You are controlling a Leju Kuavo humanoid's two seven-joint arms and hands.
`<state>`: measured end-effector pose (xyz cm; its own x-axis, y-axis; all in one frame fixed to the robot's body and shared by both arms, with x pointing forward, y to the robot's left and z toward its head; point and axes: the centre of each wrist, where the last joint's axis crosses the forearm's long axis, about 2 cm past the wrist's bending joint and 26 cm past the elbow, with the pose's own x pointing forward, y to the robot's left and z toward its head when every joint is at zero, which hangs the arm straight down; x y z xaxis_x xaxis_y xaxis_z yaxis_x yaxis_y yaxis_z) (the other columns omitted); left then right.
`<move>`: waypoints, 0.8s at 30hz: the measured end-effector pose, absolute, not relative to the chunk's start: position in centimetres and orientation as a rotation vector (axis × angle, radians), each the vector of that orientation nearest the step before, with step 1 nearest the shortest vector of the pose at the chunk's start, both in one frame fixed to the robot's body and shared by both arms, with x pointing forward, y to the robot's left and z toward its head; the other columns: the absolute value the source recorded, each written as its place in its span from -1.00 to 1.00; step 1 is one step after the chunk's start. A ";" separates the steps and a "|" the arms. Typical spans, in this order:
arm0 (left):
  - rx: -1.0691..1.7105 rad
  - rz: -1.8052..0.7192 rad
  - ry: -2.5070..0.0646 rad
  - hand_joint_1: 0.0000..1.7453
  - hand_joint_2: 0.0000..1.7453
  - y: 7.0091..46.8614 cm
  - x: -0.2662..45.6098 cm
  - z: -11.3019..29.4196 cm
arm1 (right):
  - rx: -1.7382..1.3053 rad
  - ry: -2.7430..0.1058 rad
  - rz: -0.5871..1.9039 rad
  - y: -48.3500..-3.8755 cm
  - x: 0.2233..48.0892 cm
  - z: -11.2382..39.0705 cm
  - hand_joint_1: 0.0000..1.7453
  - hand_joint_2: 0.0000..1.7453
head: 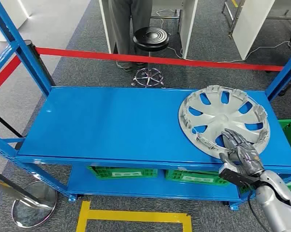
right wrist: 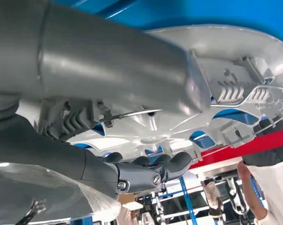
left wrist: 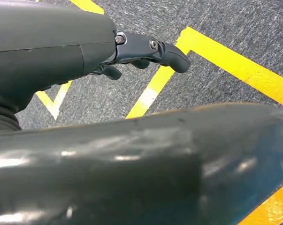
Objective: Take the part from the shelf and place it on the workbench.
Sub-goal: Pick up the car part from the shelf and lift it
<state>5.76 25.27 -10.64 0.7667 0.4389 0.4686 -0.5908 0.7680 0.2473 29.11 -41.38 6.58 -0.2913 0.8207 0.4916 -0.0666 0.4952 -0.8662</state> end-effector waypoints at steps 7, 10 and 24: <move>0.398 0.569 -0.407 -1.00 -1.00 25.3 5.9 -10.6 | -0.617 -1.613 1.033 -40.8 29.9 6.3 -1.00 1.00; 0.398 0.567 -0.407 -1.00 -1.00 25.3 5.9 -10.6 | -0.611 -1.610 1.037 -40.6 30.2 6.3 -1.00 1.00; 0.392 0.557 -0.413 -1.00 -1.00 25.3 6.0 -10.6 | -0.603 -1.520 1.132 -40.1 31.9 6.2 -1.00 1.00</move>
